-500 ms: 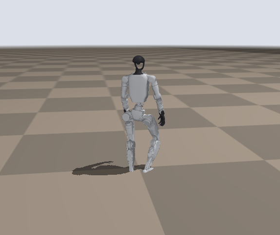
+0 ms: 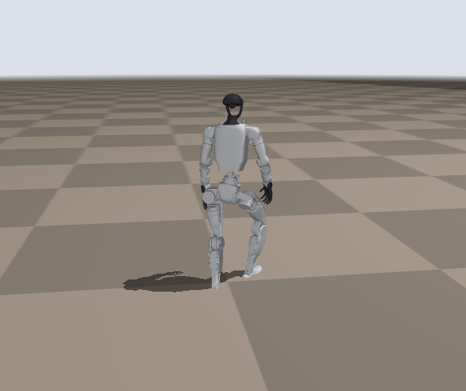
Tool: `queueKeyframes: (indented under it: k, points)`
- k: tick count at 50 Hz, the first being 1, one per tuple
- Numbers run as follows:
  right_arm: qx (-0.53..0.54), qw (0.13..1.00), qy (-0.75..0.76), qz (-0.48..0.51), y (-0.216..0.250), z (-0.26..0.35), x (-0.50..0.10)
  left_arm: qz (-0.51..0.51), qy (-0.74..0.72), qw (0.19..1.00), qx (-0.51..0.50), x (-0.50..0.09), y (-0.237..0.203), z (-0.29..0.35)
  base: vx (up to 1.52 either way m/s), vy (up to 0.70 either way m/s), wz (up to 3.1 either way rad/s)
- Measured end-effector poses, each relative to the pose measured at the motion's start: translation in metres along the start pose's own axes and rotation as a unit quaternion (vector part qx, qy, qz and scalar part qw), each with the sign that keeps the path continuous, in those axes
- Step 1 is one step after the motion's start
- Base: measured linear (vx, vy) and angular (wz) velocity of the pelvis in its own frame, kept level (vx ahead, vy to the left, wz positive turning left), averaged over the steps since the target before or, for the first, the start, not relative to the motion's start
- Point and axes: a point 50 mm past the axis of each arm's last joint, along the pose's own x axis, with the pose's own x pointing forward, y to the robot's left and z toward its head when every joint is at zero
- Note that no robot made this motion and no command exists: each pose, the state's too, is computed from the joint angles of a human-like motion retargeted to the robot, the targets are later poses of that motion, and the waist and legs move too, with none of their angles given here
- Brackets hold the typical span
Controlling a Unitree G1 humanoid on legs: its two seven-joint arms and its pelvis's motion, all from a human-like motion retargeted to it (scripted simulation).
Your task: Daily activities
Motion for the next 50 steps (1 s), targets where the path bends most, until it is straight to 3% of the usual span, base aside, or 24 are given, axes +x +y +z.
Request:
queueKeyframes:
  k: [15,25,40,50]
  points:
    - [0.050,0.996,0.072,-0.004,0.006,-0.034,-0.007,0.012,0.000,1.000,-0.004,0.001,0.007,0.005,0.19,-0.05,0.04]
    - [0.089,0.988,0.127,-0.011,0.014,-0.061,-0.016,0.049,-0.034,0.996,-0.063,0.001,0.021,0.025,0.38,-0.10,-0.01]
    - [0.105,0.983,0.135,-0.066,-0.010,-0.067,-0.019,0.110,-0.117,0.980,-0.115,-0.005,0.050,0.064,0.37,-0.12,-0.28]
    - [0.119,0.982,0.115,-0.087,-0.019,-0.053,-0.013,0.121,-0.086,0.978,-0.149,-0.003,0.045,0.046,0.35,-0.04,-0.29]
